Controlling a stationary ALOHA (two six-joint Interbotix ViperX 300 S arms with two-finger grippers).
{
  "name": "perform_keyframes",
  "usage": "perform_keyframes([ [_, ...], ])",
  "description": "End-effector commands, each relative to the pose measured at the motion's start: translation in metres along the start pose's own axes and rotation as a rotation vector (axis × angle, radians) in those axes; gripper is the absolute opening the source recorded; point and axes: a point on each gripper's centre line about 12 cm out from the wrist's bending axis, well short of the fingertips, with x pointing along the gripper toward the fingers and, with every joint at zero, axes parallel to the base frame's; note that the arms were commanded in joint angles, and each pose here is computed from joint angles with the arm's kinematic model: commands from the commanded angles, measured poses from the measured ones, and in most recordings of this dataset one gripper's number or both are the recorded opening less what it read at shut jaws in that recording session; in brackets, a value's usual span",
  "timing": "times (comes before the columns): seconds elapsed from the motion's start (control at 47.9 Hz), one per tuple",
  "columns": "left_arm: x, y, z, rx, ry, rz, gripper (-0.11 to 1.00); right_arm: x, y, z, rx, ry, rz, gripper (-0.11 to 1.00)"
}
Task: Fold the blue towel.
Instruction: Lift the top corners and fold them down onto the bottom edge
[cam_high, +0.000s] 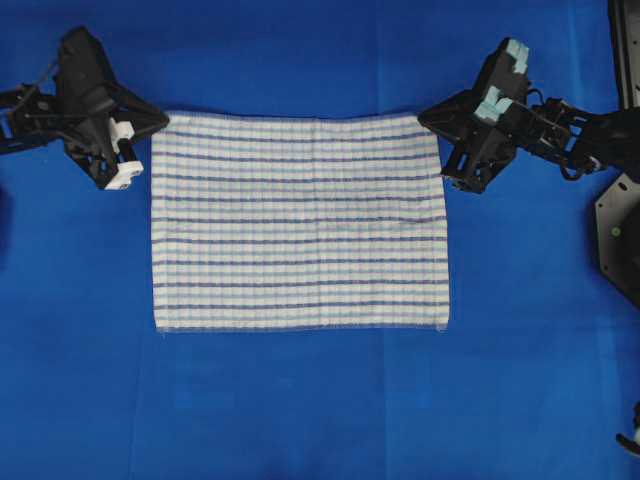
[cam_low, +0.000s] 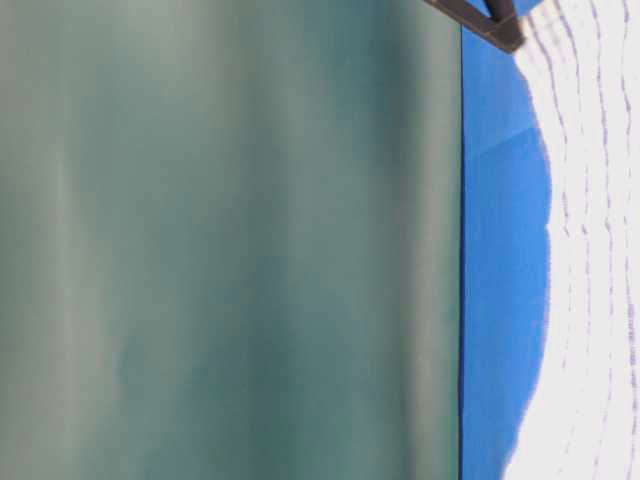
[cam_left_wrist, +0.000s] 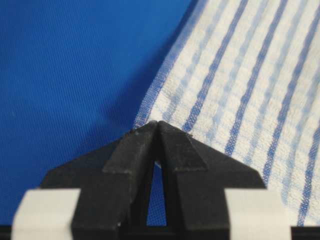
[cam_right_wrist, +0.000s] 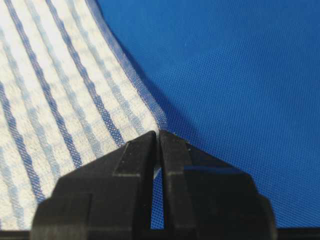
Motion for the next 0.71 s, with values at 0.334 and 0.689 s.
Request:
perform_keyframes([
  [0.334, -0.011, -0.007, 0.014, 0.023, -0.043, -0.025, 0.03, -0.006, 0.004, 0.011, -0.001, -0.032, 0.016, 0.04],
  [0.689, -0.030, -0.051, 0.017, 0.075, -0.095, -0.174, 0.03, -0.035, 0.033, 0.011, 0.006, -0.013, 0.120, 0.04],
])
